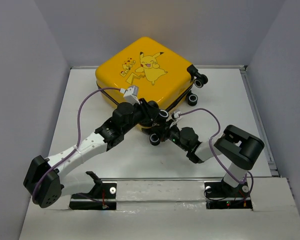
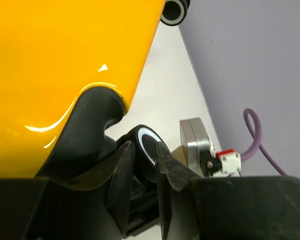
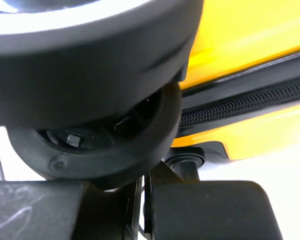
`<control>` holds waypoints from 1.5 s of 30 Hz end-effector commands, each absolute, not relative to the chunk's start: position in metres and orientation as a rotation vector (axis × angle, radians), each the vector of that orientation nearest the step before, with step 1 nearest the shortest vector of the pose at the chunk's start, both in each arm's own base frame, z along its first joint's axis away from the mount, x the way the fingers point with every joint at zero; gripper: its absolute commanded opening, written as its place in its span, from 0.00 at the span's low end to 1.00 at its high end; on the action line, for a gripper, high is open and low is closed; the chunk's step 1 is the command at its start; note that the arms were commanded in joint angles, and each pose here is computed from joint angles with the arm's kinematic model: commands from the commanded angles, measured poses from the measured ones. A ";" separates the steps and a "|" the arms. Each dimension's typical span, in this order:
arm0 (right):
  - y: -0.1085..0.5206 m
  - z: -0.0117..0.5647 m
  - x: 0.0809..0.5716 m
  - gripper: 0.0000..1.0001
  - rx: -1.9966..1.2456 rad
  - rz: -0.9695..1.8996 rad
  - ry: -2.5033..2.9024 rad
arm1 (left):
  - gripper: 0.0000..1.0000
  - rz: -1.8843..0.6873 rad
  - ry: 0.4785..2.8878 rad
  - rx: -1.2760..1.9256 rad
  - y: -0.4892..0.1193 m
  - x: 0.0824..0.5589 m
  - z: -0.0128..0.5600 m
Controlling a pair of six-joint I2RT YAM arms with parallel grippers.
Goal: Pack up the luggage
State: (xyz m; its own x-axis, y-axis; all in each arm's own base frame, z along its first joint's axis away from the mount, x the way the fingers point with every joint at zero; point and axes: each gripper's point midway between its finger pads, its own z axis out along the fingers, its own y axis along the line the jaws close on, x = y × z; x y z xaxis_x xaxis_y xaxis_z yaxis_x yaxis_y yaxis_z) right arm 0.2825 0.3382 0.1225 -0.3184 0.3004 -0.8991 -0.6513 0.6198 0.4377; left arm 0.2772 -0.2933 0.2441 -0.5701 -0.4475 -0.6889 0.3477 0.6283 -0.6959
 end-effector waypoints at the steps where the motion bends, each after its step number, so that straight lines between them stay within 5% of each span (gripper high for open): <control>1: 0.337 0.263 0.265 0.07 -0.148 1.151 1.111 | 0.33 -1.058 1.881 -0.018 -0.301 0.287 0.265; 24: 0.437 0.268 0.222 0.07 -0.394 1.051 1.423 | 0.32 -0.992 1.997 0.030 -0.255 0.289 0.232; 32: 0.434 0.250 0.221 0.07 -0.391 1.051 1.473 | 0.76 -0.697 1.923 -0.114 -0.156 0.259 0.269; 45: 0.430 0.239 0.222 0.07 -0.372 1.059 1.498 | 0.81 -0.882 2.120 -0.069 -0.176 0.217 0.201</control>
State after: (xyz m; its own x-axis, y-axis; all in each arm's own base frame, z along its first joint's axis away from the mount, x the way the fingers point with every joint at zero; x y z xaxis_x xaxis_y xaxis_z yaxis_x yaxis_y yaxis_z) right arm 0.2138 0.4335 0.2181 -0.2782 0.2586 -0.9251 -0.7560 0.5351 0.3769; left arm 0.2236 -0.1554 0.2015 -0.6077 -0.3611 -0.7074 0.1729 0.8092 -0.5616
